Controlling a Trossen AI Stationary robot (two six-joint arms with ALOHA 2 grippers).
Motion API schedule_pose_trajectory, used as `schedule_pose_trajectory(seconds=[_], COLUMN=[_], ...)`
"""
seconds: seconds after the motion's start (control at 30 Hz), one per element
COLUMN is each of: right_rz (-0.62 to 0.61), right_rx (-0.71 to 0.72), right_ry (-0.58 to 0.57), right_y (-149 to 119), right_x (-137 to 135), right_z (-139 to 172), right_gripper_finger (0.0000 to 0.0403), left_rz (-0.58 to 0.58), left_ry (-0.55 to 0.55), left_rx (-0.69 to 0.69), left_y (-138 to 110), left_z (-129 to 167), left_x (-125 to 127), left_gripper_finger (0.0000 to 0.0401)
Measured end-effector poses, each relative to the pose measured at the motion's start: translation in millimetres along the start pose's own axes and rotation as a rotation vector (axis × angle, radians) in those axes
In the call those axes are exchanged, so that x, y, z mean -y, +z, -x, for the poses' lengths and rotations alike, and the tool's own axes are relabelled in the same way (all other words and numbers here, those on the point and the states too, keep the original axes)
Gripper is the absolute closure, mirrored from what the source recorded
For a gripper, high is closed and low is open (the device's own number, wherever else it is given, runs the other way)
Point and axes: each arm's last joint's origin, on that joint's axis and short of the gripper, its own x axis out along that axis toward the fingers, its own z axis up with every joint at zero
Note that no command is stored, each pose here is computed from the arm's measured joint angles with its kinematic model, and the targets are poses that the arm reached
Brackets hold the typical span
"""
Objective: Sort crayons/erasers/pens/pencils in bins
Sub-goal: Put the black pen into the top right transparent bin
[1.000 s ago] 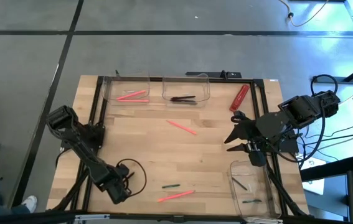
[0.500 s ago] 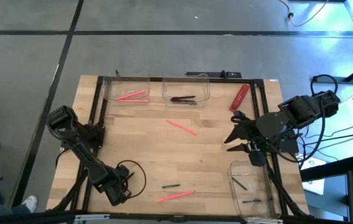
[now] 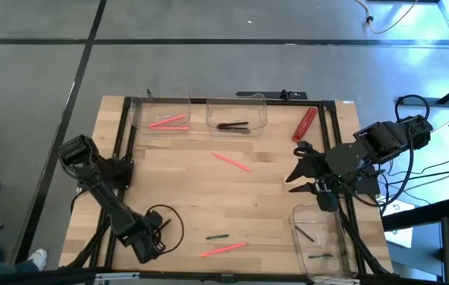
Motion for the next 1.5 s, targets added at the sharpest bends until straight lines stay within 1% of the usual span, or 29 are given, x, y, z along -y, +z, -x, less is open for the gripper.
schedule_pose_trajectory(seconds=[0.23, 0.5, 0.67, 0.77, 0.97, 1.03, 1.33, 1.47, 1.5], right_rz=[0.0, -0.002, -0.003, -0.003, -0.003, -0.003, -0.002, -0.001, 0.0], right_rx=[0.0, 0.0, 0.0, 0.0, 0.0, 0.001, 0.001, 0.001, 0.001], right_ry=[0.0, 0.0, 0.0, 0.0, 0.0, 0.0, 0.0, 0.0, -0.001], right_y=[0, 0, 0, 0, 0, 0, 0, 0, 0], right_x=[0, 0, 0, 0, 0, 0, 0, 0, 0], right_z=[0, 0, 0, 0, 0, 0, 0, 0, 0], right_gripper_finger=[0.0272, 0.0272, 0.0272, 0.0272, 0.0272, 0.0272, 0.0272, 0.0272, 0.0272], left_rz=[0.009, 0.029, 0.033, 0.032, 0.035, 0.034, 0.056, 0.074, 0.076], left_ry=[0.003, 0.049, 0.068, 0.073, 0.08, 0.079, 0.073, 0.034, 0.014], left_rx=[0.008, 0.01, 0.014, 0.012, 0.006, 0.005, -0.006, -0.008, 0.014], left_y=[-2, -3, -2, -2, -2, -2, 2, 7, 10], left_z=[-1, -19, -23, -23, -23, -23, -21, -12, -10], left_x=[-1, 3, 2, 2, 1, 1, 2, 4, 5], left_gripper_finger=[0.0291, 0.0291, 0.0293, 0.031, 0.0375, 0.0389, 0.0388, 0.0388, 0.0388])
